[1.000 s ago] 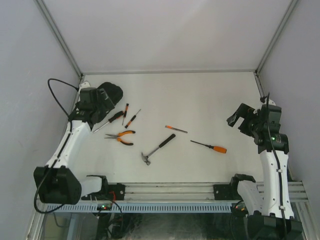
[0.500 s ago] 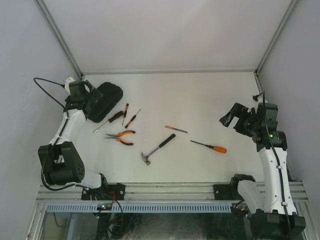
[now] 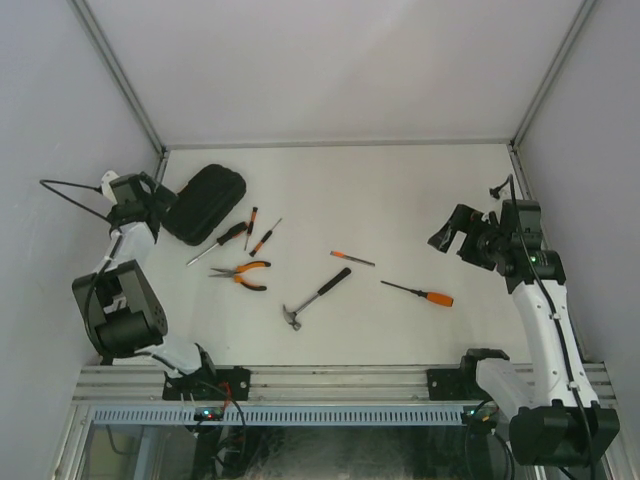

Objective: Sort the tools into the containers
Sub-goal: Move the storage box to the center of the board.

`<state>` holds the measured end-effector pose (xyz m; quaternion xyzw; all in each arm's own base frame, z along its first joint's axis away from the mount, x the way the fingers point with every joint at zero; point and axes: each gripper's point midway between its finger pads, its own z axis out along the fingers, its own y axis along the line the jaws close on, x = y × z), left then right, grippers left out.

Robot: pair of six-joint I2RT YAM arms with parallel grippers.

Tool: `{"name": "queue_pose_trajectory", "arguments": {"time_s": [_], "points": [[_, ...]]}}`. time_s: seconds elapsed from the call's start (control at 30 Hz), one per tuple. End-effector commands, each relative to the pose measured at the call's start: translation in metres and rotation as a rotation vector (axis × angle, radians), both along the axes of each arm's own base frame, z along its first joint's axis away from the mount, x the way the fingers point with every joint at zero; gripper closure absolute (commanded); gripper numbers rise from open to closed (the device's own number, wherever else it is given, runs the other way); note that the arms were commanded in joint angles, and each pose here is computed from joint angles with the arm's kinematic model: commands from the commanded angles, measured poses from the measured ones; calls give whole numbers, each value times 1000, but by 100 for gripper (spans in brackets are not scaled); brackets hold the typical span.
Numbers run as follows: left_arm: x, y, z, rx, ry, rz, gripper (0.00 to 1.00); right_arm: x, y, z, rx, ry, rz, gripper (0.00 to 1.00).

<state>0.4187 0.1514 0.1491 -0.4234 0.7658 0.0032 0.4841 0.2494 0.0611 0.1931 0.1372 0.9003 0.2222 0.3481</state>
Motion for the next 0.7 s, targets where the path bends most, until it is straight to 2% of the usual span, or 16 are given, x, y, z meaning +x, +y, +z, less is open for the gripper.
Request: {"name": "queue_pose_trajectory", "arguments": {"time_s": [0.0, 0.37, 0.67], "points": [[16, 12, -1, -43, -53, -11, 1, 10, 6, 7, 11, -41, 0, 3], [38, 18, -44, -140, 99, -78, 0, 16, 20, 4, 11, -33, 30, 4], [46, 2, -59, -194, 132, -130, 0, 18, 28, 2, 7, -24, 54, 6]]}}
